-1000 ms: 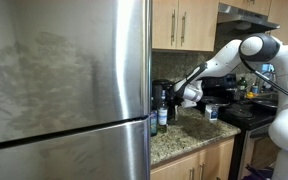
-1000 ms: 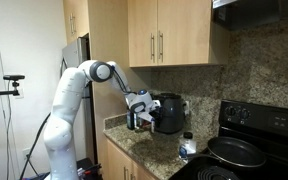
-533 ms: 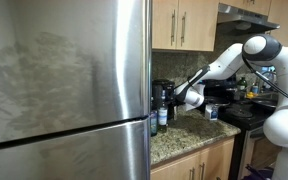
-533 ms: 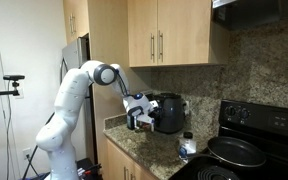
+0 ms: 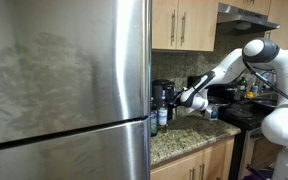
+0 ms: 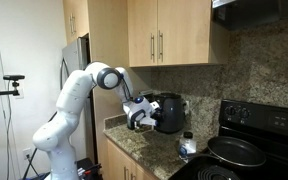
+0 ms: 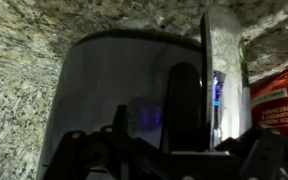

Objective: Close the air fryer

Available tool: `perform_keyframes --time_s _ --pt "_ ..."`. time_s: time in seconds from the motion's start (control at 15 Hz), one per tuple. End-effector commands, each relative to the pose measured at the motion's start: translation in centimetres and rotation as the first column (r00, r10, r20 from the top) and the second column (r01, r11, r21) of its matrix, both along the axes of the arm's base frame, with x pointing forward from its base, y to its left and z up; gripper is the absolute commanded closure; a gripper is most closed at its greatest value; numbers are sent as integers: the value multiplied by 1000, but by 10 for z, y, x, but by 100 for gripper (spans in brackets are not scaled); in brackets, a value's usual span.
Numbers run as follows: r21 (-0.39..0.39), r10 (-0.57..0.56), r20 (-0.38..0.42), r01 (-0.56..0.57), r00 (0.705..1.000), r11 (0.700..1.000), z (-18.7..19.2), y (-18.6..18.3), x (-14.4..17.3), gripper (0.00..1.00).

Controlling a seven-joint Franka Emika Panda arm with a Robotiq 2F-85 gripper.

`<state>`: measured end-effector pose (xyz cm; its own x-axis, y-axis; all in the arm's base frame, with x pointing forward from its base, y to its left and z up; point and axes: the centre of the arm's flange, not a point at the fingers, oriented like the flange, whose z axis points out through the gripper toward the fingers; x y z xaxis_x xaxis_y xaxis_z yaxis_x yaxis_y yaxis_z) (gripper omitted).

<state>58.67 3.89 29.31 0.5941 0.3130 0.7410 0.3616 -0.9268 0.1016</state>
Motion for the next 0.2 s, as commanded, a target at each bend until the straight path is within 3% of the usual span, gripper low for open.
perform_keyframes --time_s 0.0,0.07,0.13 --pt "156 -23 -93 38 995 987 -17 -5 9 0" --pt "69 -41 -26 43 999 997 -1 1 0 0" --pt "80 -45 -29 47 999 996 -1 0 0 0"
